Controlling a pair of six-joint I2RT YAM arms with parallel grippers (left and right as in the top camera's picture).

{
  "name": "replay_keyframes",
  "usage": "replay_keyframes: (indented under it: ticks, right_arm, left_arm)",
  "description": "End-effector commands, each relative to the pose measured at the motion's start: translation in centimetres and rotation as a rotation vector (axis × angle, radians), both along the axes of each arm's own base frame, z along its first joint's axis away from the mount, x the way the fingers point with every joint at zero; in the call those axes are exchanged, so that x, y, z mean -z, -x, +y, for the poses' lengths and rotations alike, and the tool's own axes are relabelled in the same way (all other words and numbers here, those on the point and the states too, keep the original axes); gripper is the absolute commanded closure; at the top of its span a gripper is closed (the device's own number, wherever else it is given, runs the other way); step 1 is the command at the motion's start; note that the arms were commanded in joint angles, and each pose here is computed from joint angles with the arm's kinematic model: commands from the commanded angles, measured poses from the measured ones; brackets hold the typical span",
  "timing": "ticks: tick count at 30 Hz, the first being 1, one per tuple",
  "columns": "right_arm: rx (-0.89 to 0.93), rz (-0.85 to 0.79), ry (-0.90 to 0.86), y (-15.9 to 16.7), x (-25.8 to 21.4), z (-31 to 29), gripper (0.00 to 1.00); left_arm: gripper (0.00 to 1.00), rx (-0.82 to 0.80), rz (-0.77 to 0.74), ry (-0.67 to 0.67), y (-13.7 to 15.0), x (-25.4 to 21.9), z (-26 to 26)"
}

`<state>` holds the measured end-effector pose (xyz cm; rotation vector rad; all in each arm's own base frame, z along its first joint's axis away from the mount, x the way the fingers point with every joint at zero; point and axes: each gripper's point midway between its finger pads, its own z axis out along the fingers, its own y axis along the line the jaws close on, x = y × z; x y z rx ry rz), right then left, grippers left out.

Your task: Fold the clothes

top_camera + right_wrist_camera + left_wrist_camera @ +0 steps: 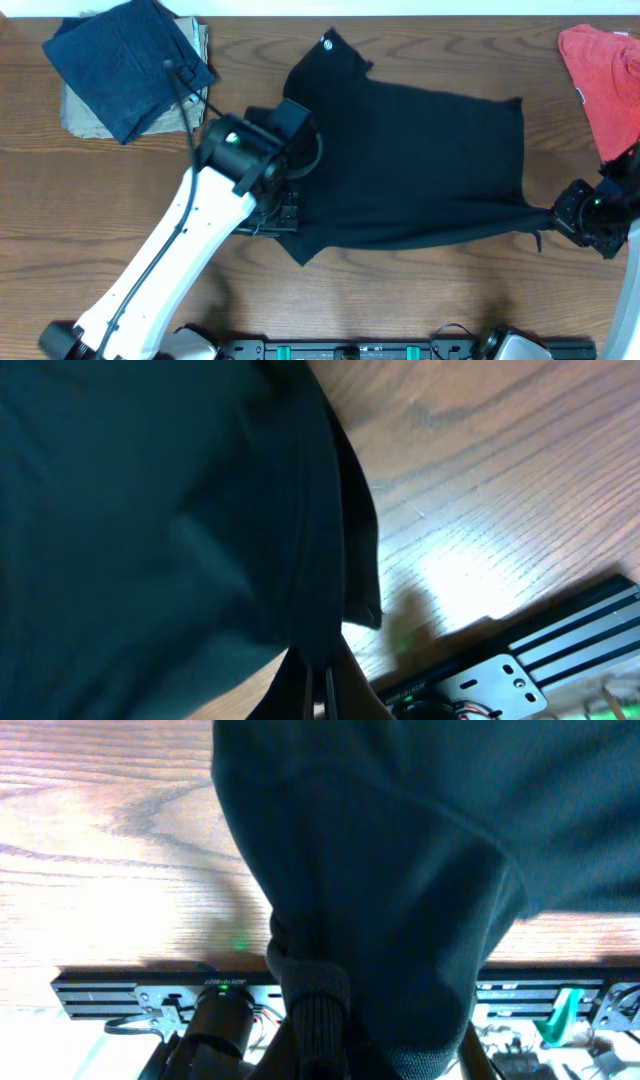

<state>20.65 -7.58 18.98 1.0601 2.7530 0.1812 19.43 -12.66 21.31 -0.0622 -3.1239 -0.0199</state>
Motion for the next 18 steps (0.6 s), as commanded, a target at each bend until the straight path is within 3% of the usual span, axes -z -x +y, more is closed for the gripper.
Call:
replay_keyframes:
  ticks: [1,10,18]
  right_arm:
    - [0.035,-0.061,0.028,0.5,-1.3,0.1,0.98]
    - [0.037,-0.07,0.04,1.5,-1.9,0.4,0.98]
    - [0.042,-0.066,0.046,1.5,-1.6,0.3,0.98]
  left_arm:
    - [0.94,-0.032,0.005,-0.021,0.9,0.3,0.8]
    - [0.94,-0.007,0.045,-0.012,2.0,2.8,0.1]
    - [0.94,-0.01,-0.108,0.001,-1.5,3.3,-0.7]
